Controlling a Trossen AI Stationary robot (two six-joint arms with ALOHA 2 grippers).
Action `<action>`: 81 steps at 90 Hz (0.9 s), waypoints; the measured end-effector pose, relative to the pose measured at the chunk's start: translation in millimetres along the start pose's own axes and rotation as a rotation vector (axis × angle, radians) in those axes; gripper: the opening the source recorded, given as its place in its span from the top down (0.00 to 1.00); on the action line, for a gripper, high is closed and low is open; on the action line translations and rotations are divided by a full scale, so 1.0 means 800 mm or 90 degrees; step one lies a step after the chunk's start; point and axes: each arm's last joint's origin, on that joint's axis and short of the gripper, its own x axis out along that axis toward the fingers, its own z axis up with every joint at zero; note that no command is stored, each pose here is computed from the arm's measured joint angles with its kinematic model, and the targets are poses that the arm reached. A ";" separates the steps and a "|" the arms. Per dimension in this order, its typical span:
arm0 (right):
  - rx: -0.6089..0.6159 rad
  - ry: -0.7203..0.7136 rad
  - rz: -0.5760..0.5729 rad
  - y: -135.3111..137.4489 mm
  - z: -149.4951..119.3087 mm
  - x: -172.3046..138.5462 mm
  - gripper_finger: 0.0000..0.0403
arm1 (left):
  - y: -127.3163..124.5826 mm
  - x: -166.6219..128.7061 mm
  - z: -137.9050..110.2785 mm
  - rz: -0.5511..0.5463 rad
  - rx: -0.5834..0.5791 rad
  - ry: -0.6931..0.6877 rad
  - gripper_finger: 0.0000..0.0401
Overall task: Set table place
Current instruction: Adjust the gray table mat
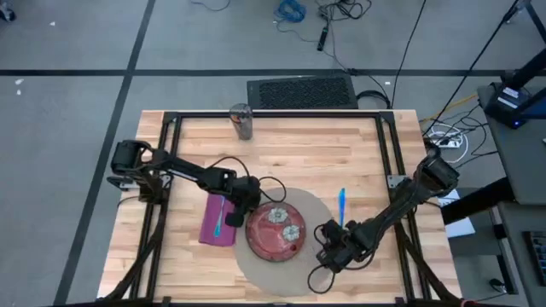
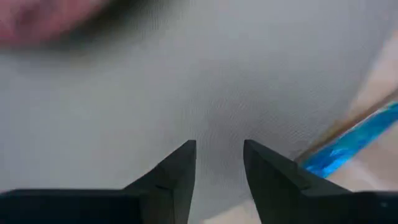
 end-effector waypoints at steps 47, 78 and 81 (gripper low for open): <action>-0.054 -0.016 -0.065 -0.016 0.056 0.019 0.69 | 0.034 -0.005 -0.007 0.046 -0.070 -0.008 0.80; -0.053 -0.023 -0.050 -0.018 0.066 0.010 0.69 | 0.039 -0.011 -0.007 0.057 -0.109 -0.015 0.80; -0.052 -0.026 -0.048 -0.018 0.065 0.008 0.69 | 0.038 -0.013 -0.006 0.059 -0.108 -0.020 0.80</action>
